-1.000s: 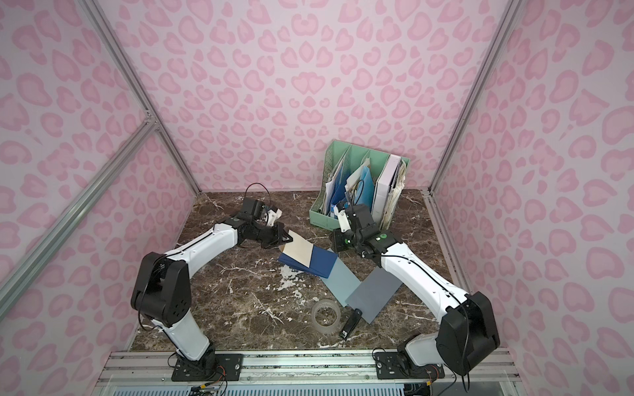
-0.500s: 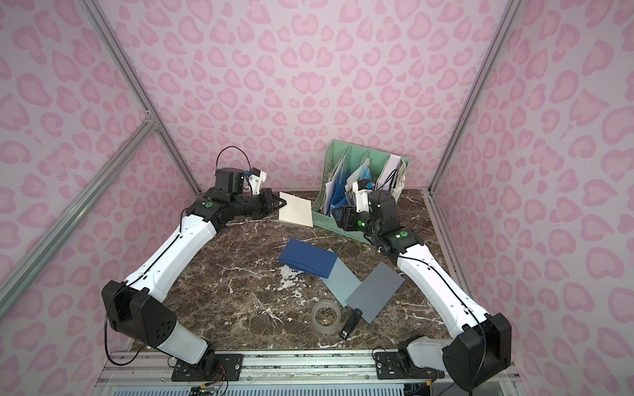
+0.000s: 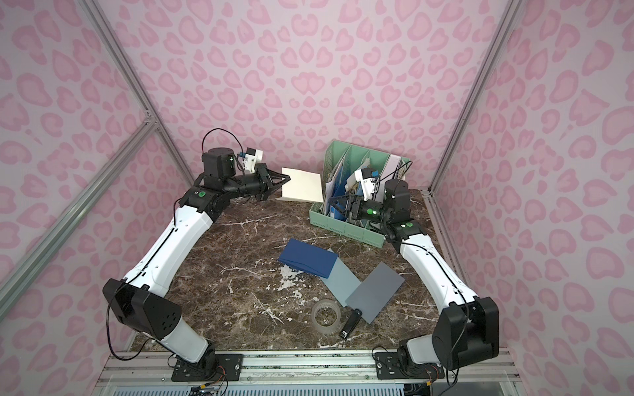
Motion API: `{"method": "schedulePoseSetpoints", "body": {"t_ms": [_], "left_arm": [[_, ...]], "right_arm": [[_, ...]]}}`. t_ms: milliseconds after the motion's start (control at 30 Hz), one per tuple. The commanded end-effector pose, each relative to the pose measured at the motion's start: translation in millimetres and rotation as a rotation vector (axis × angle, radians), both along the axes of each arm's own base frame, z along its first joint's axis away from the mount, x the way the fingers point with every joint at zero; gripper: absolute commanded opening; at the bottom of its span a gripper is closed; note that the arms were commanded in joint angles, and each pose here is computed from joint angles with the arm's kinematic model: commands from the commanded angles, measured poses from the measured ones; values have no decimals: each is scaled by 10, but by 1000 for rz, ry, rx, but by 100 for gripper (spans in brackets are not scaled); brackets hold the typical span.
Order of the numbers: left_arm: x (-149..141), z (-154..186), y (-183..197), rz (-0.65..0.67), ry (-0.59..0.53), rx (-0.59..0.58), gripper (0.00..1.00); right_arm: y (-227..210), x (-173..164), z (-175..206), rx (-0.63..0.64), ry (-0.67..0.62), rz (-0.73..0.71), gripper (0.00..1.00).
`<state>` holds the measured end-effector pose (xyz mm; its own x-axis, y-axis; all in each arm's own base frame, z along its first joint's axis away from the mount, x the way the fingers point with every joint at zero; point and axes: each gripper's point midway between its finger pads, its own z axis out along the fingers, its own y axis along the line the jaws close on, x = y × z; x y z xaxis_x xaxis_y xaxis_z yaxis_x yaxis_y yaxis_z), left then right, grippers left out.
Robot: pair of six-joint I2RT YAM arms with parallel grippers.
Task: Take the letter paper out of the envelope
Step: Unfold the letter paper.
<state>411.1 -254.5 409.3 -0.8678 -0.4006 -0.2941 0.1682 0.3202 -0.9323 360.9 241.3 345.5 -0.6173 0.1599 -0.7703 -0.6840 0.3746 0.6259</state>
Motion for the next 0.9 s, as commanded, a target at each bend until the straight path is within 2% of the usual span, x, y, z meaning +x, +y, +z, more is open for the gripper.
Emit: {"method": "schedulePoseSetpoints", "body": {"t_ms": [0,200,400,600,867], "left_arm": [[-137,184,-95,-101,10,-80,0],[-244,212,-122,-142,21,-99,0],[-257,232,-155,-158,22,-117,0],[-273,182,-192,-169,36,-118,0],[-245,124,-221,-161,38,-111,0]], "right_arm": [[108,-211,189,47,-71,170,71],[125,-253,216,46,-91,207,72],[160,-339,274,111,-76,260,72],[260,-416,363,120,-94,307,71],[355,-517,357,121,-79,341,57]]}}
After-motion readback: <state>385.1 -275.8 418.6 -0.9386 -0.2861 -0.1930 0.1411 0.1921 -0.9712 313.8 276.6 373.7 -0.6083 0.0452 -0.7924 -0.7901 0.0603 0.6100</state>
